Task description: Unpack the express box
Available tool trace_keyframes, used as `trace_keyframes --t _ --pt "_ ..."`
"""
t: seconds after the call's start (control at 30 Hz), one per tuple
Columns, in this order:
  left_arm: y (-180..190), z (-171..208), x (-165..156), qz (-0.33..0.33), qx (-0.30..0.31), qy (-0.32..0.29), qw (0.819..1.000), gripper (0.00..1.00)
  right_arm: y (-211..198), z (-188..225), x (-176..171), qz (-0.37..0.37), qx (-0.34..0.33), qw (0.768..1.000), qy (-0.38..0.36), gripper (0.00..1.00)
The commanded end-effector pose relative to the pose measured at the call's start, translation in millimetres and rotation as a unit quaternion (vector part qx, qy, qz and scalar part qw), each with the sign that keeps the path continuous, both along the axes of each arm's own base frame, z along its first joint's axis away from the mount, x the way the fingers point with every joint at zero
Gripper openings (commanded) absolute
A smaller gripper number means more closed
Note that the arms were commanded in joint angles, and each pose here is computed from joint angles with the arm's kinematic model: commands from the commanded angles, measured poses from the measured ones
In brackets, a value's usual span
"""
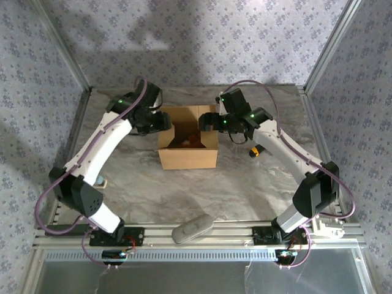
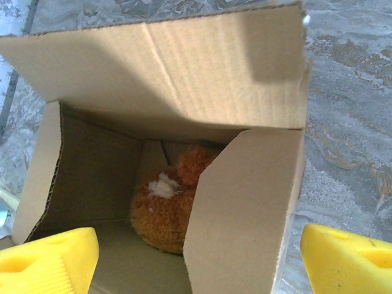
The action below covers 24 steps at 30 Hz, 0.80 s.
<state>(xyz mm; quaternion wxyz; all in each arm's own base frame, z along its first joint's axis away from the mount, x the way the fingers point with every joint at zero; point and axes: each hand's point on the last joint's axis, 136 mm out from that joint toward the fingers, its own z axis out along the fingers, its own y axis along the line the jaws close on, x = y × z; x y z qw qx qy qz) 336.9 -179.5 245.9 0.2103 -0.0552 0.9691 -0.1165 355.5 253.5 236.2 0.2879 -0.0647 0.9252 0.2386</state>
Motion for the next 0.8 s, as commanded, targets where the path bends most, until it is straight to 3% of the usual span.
trace_keyframes --t 0.0,0.17,0.37,0.77 --pt "-3 -8 -1 -0.022 0.058 0.022 0.998 0.63 -8 -9 -9 -0.006 -0.028 1.000 0.001 0.87" --pt "-14 -23 6 -0.043 0.133 0.040 0.989 0.63 -9 -14 -14 -0.012 -0.034 0.999 0.001 0.87" --pt "-21 -30 15 -0.043 0.178 0.040 0.982 0.63 -8 -19 -20 -0.013 -0.046 0.999 0.000 0.87" --pt "3 -35 9 -0.019 0.229 0.037 0.973 0.62 -11 -50 -24 -0.025 -0.079 0.996 0.025 0.87"
